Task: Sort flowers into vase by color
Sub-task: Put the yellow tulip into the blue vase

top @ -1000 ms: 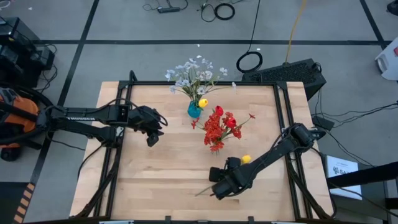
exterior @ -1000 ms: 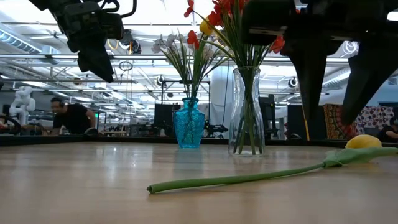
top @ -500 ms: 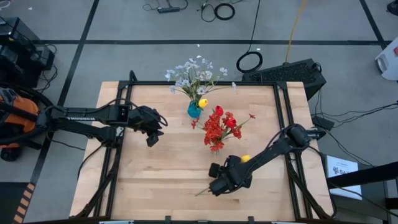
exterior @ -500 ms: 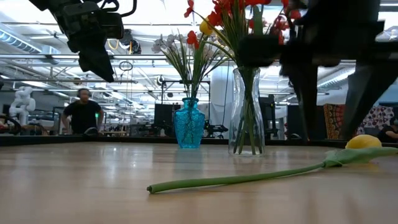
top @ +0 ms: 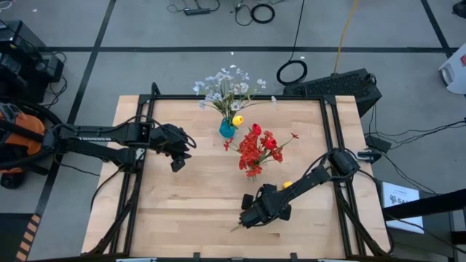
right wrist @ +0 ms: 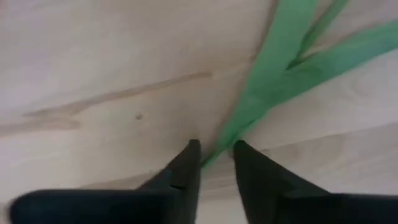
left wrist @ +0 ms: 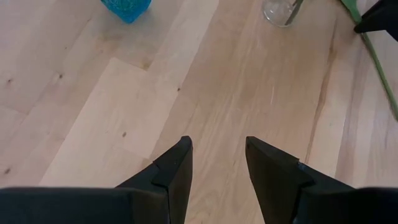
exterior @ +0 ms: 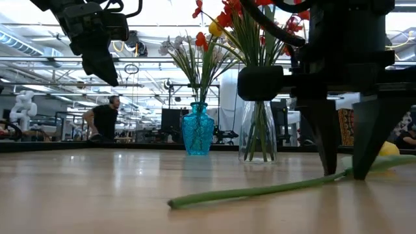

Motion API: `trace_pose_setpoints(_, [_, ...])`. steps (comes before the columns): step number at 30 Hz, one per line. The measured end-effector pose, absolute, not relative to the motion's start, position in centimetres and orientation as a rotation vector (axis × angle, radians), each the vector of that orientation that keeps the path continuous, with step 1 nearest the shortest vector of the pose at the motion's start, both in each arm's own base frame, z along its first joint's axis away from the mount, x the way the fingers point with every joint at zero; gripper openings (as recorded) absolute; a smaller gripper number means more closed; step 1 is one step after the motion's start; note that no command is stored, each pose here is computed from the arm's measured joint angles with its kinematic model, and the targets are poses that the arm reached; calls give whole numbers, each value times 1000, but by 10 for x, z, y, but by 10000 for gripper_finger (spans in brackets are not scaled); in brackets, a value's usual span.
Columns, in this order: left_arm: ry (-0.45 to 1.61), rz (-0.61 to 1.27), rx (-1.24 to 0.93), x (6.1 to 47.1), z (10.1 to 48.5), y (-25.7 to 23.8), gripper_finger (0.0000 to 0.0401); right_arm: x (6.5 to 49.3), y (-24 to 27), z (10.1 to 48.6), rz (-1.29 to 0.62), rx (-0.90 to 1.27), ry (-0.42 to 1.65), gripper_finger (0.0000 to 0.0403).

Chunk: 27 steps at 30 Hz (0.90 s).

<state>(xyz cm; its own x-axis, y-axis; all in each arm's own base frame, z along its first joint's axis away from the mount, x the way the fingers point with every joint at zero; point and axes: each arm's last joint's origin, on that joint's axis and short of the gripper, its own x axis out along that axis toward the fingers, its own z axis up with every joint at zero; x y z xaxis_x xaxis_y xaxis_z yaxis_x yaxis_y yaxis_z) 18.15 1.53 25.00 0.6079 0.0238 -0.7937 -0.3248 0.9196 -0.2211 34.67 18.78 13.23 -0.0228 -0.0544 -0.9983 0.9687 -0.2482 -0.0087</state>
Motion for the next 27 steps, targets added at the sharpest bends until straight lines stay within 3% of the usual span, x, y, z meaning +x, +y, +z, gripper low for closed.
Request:
trace_pose_setpoints(5, [900, 207, -363, 182, 250, 15, 154, 345, 188, 133, -1290, 1184, 1170, 10])
trace_pose_setpoints(8, [900, 207, -363, 182, 250, 15, 154, 345, 189, 132, -1223, 1120, 1222, 13])
trace_pose_setpoints(17, [901, 198, -368, 182, 250, 15, 154, 328, 191, 148, -1274, 1071, 1254, 2])
trace_pose_setpoints(22, [902, 189, -373, 182, 250, 15, 154, 293, 195, 198, -1367, 1056, 1194, 1])
trace_pose_setpoints(27, [892, 188, -375, 182, 251, 15, 154, 265, 192, 246, -1261, 1022, 1020, 1])
